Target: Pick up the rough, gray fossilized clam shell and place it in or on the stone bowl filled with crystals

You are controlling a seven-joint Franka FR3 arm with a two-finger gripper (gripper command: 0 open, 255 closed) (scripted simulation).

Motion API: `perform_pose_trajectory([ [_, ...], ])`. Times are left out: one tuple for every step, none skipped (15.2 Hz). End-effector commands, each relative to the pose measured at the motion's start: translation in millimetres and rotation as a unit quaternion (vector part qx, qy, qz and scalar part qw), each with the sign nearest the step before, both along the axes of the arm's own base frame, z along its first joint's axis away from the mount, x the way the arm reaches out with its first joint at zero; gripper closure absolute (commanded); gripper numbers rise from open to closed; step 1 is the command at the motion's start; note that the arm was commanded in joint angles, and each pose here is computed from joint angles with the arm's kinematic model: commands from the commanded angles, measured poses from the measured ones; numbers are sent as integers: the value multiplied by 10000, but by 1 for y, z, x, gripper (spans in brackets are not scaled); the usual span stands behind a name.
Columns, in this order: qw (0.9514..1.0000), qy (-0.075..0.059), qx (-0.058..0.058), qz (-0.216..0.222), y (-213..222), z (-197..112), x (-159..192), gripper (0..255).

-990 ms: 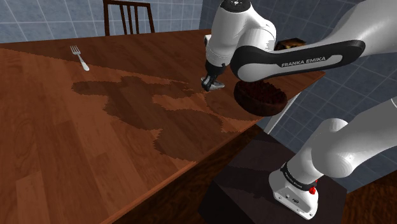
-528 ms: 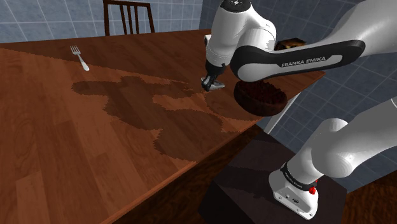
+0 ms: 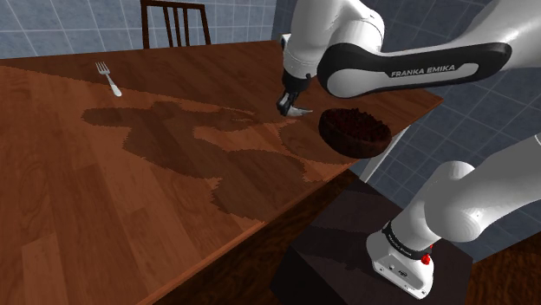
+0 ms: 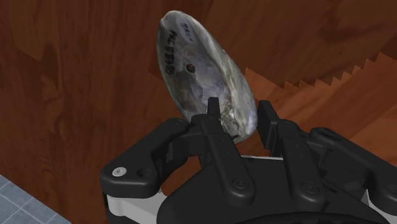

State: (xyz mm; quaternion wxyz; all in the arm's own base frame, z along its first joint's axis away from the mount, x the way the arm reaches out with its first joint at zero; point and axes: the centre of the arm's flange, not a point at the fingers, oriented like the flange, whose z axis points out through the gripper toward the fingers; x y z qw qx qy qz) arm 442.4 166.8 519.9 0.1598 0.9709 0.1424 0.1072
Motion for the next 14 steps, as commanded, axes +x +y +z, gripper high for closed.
perform_pose_trajectory([
  [10000, 1, 0, 0, 1, 12, 0, 255],
  [10000, 1, 0, 0, 1, 17, 0, 255],
  [10000, 1, 0, 0, 1, 22, 0, 255],
  [10000, 1, 0, 0, 1, 27, 0, 255],
  [10000, 1, 0, 0, 1, 33, 0, 255],
  [10000, 1, 0, 0, 1, 38, 0, 255],
  [10000, 1, 0, 0, 1, 43, 0, 255],
  [10000, 1, 0, 0, 1, 49, 0, 255],
  [10000, 1, 0, 0, 1, 54, 0, 255],
  [10000, 1, 0, 0, 1, 59, 0, 255],
  [10000, 1, 0, 0, 1, 64, 0, 255],
  [10000, 1, 0, 0, 1, 70, 0, 255],
  [10000, 1, 0, 0, 1, 75, 0, 255],
  [10000, 1, 0, 0, 1, 80, 0, 255],
])
